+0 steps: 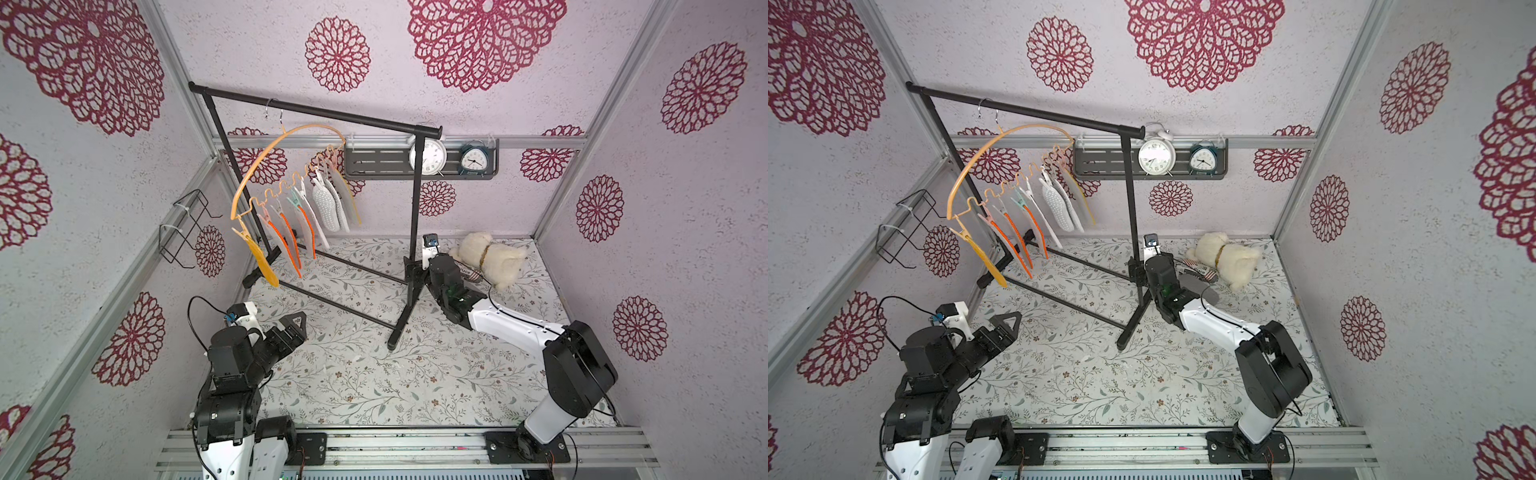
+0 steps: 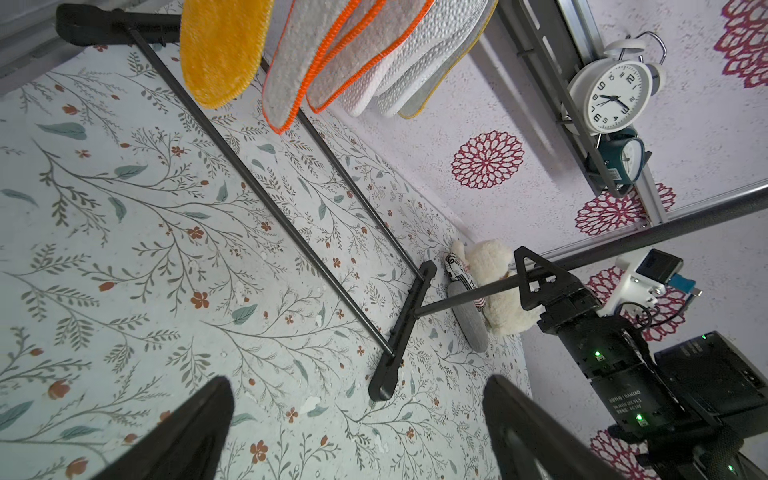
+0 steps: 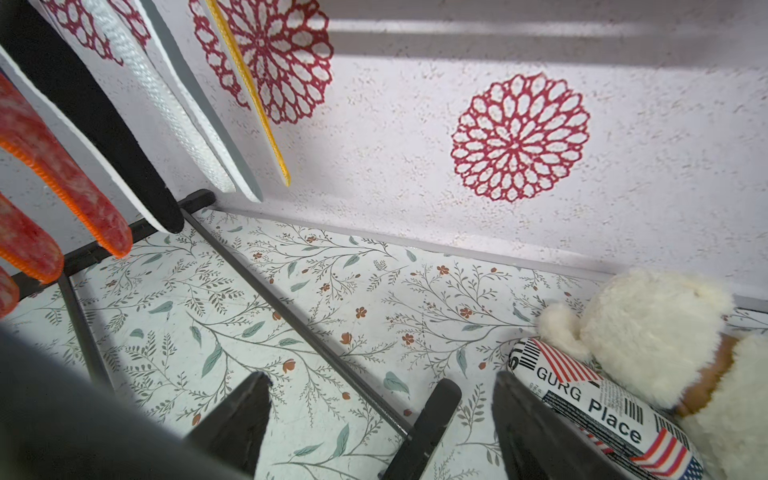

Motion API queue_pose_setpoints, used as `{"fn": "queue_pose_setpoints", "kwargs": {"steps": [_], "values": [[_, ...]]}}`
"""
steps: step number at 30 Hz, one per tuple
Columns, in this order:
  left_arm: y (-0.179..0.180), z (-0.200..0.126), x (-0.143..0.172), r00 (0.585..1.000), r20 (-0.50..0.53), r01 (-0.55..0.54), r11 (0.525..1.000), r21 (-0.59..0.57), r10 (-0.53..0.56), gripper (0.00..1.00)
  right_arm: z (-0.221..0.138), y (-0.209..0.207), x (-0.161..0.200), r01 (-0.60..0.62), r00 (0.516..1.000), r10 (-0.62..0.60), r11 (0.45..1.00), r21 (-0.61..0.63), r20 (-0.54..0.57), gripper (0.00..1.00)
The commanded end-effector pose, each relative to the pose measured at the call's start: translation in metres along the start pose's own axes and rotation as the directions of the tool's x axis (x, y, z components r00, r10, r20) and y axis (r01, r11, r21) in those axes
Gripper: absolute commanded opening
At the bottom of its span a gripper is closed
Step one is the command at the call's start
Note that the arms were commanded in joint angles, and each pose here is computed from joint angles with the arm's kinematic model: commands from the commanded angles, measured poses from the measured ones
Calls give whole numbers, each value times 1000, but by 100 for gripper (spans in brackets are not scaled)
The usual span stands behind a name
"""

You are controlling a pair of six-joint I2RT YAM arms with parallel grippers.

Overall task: Take the shoe insoles off the hanger
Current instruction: Move the clothesline to the center of the board.

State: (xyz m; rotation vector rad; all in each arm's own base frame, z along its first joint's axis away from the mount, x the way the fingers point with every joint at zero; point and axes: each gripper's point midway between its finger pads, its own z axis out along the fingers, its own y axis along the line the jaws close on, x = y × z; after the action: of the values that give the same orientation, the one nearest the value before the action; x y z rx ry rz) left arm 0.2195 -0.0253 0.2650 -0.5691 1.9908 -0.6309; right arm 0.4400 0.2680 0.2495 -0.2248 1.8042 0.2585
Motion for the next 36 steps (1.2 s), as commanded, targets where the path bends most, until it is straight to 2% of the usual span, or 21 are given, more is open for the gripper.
{"fn": "queue_pose_setpoints", "kwargs": {"steps": [1,8,16,28,36], "values": [[-2,-10,-4,999,18,-49,999,-13,50,97,1,-39,-37,-27,997,22,997,67,78,85],[-4,-25,-2,994,4,-108,993,-39,108,97,4,-72,-41,-8,997,0,995,99,83,85],[-4,-29,-4,993,23,-114,993,-45,115,97,2,-102,-46,49,992,-63,991,124,110,86],[9,-28,-16,991,45,-117,982,-145,124,97,-11,-154,-45,36,991,-57,983,180,117,87],[4,-20,-26,988,65,-131,984,-125,139,97,-15,-192,-48,-6,991,-25,974,225,135,88]]}}
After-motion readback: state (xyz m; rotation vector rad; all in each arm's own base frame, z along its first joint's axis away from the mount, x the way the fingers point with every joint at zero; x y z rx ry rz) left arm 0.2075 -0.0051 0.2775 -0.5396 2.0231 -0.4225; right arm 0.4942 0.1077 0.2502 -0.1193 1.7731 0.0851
